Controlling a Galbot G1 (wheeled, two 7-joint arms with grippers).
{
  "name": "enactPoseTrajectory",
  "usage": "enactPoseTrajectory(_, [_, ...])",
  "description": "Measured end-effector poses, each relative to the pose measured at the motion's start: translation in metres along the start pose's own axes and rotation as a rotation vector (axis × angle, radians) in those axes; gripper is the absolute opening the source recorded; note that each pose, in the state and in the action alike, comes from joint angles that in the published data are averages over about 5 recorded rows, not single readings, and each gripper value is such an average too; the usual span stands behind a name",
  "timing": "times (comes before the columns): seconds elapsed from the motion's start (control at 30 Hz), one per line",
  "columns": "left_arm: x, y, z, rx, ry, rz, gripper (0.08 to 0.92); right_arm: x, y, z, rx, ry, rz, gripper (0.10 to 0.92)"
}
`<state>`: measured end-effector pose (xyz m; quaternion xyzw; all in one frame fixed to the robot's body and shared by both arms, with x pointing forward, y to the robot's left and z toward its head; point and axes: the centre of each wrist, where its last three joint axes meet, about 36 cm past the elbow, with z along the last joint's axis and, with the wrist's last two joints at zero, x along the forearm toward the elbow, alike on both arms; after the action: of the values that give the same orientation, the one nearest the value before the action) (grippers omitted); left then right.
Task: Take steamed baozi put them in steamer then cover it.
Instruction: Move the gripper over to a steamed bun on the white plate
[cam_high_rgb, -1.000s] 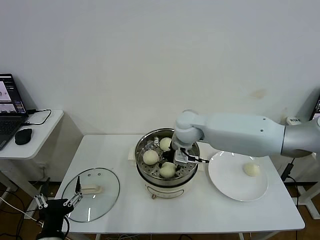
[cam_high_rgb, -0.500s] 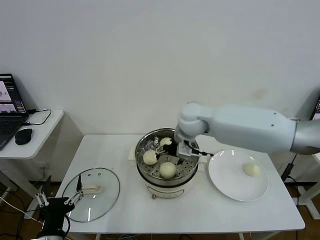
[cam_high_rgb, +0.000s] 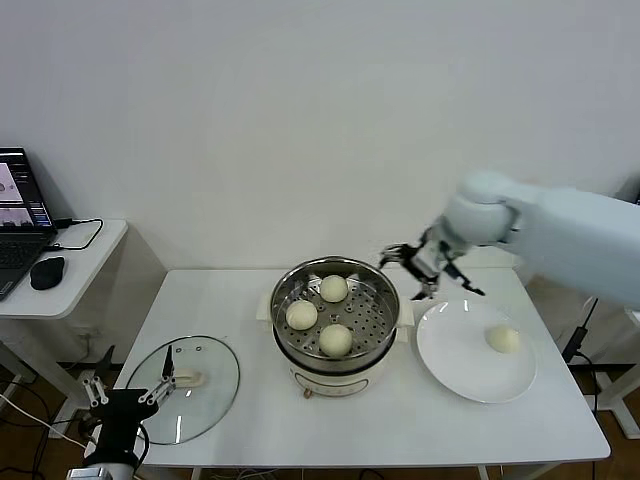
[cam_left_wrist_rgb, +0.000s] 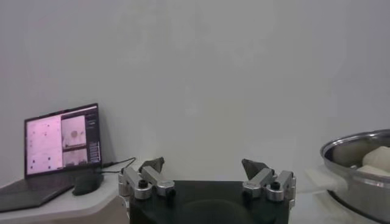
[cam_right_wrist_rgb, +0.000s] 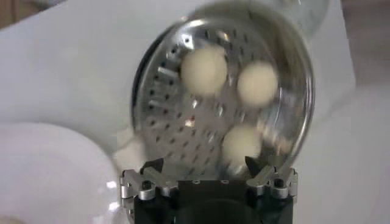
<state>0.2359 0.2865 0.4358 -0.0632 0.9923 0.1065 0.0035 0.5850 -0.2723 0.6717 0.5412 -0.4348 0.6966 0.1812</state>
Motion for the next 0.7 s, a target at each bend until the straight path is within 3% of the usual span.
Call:
enactPoseTrajectory(0.37, [-0.004, -0.005, 0.0, 0.003, -0.008, 0.024, 0.823, -0.016, 0.1, 0.081, -0.342, 0.096, -0.054, 0.823])
enactPoseTrajectory(0.7, [0.0, -0.006, 0.001, 0.0, 0.003, 0.024, 0.823, -0.051, 0.16, 0.126, -0.512, 0.158, -0.074, 0.823])
